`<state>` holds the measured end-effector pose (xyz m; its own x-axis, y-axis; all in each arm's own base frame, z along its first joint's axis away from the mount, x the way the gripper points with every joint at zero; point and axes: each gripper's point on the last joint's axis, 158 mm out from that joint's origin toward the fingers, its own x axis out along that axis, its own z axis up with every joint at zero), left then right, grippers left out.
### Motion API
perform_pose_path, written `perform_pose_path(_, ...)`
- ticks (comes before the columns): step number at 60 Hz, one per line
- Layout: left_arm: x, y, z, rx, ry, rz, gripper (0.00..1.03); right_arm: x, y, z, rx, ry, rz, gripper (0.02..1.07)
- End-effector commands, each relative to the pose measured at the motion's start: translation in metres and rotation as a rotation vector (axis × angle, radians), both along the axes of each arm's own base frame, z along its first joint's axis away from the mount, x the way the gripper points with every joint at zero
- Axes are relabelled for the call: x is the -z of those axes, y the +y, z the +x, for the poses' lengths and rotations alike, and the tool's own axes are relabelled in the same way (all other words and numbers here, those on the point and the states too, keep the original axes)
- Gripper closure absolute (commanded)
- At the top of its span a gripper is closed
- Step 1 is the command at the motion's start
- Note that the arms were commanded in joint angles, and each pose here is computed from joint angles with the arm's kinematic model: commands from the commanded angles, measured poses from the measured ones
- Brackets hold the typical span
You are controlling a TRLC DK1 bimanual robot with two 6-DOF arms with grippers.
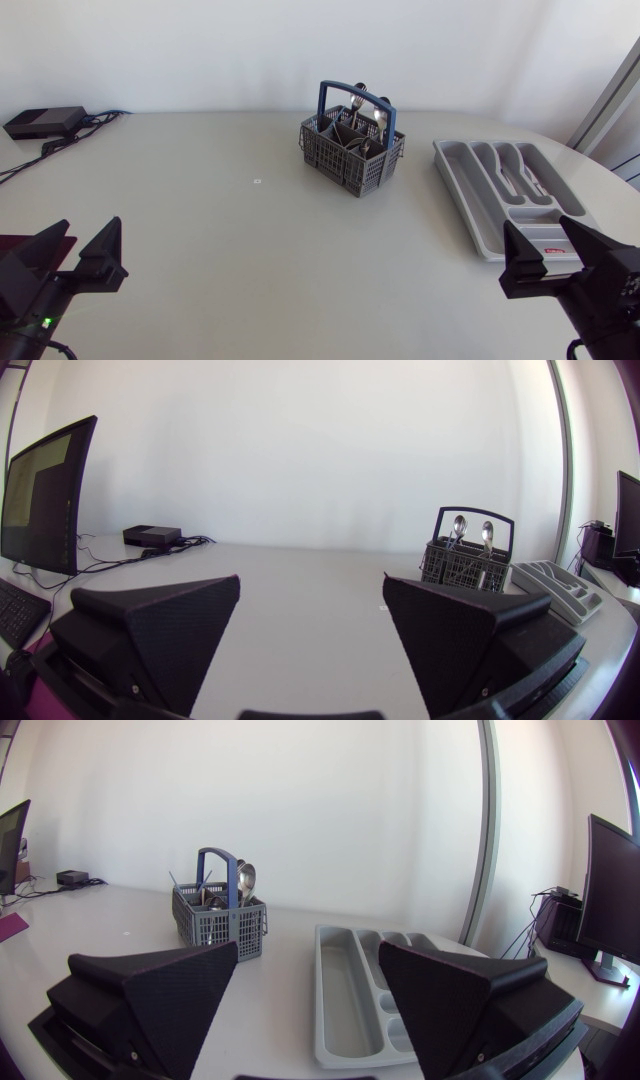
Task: Sort the cutlery from the basket into the organizer compartments.
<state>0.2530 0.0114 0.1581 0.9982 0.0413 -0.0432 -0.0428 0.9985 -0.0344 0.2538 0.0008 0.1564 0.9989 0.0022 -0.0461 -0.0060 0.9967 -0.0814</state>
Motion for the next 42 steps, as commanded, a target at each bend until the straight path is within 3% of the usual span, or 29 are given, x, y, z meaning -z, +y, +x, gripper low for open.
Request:
perform_pose_path(1, 0.007, 0.001, 0.0, -0.004, 0.014, -0.025, 0.04, 0.009, 0.003, 0.0, -0.01, 0.019, 0.012, 0.06)
perform_pose_path(17, 0.006, 0.0, 0.0, -0.003, 0.009, -0.029, 0.04, 0.009, 0.005, 0.0, -0.018, 0.017, 0.006, 0.06)
perform_pose_path(28, -0.018, 0.003, -0.001, -0.014, -0.033, -0.012, 0.04, -0.01, 0.008, -0.001, -0.031, -0.009, -0.01, 0.06)
perform_pose_path(42, -0.042, 0.003, 0.018, -0.009, 0.043, -0.028, 0.04, -0.029, 0.019, 0.02, -0.069, 0.051, -0.005, 0.06)
